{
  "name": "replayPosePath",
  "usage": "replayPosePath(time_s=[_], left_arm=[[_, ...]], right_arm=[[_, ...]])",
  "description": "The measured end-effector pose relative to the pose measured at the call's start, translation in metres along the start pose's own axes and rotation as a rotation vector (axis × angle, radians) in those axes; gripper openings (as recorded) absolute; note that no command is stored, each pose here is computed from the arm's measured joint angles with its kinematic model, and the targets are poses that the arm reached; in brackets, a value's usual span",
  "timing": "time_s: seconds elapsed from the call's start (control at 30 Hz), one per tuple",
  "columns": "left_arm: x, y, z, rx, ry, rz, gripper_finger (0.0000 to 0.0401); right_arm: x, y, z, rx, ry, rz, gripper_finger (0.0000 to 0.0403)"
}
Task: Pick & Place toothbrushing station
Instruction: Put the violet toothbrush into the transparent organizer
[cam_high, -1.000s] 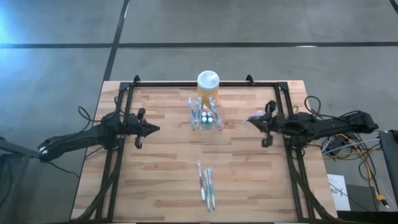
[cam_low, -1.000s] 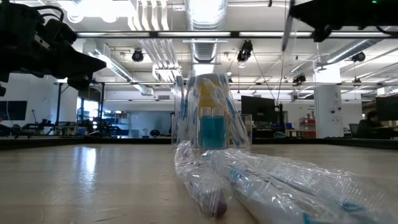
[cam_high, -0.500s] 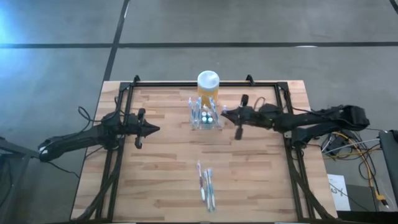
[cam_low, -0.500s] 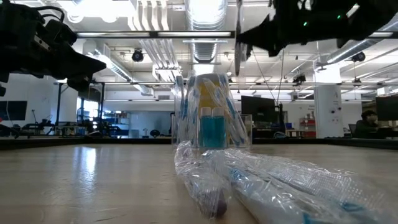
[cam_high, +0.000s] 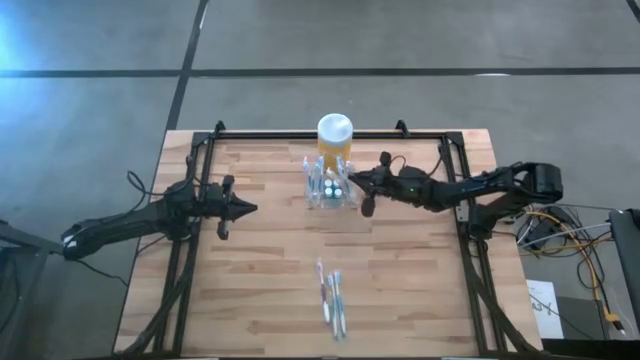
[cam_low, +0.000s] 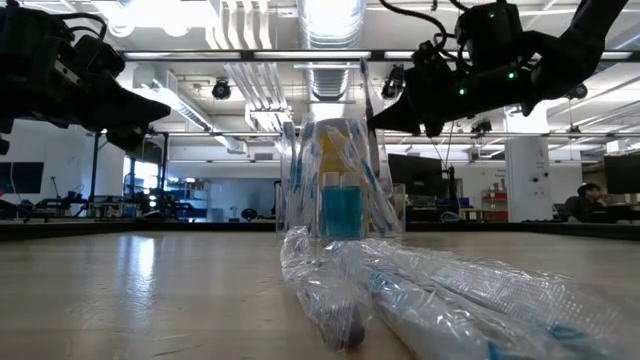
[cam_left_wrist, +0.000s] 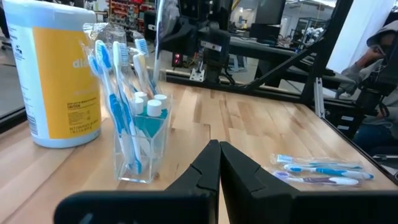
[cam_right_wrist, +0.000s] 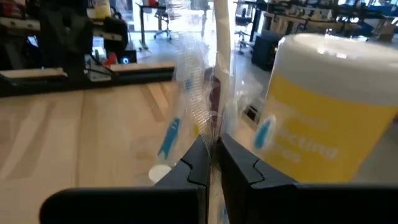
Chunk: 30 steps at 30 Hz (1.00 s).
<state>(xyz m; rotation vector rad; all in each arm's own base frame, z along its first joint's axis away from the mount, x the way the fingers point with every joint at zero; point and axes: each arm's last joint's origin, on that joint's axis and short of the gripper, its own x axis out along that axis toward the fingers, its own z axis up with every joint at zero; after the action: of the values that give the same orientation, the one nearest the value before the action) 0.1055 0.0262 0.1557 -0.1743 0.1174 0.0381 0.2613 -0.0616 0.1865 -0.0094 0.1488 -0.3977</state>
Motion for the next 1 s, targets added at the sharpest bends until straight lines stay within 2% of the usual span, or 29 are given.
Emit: replayPosePath(time_s=[0.57,1.0], left_arm=[[0.000,0.000,0.000,-0.023,0.004,0.000,0.0010],[0.000,0.000,0.000,-0.018,-0.001,0.000,0.0010]], right_arm=[[0.013,0.000,-0.040,0.034,0.142,-0.101,0.0013],[0.015,0.001,-0.058,0.070,0.218,-0.103,0.0013]])
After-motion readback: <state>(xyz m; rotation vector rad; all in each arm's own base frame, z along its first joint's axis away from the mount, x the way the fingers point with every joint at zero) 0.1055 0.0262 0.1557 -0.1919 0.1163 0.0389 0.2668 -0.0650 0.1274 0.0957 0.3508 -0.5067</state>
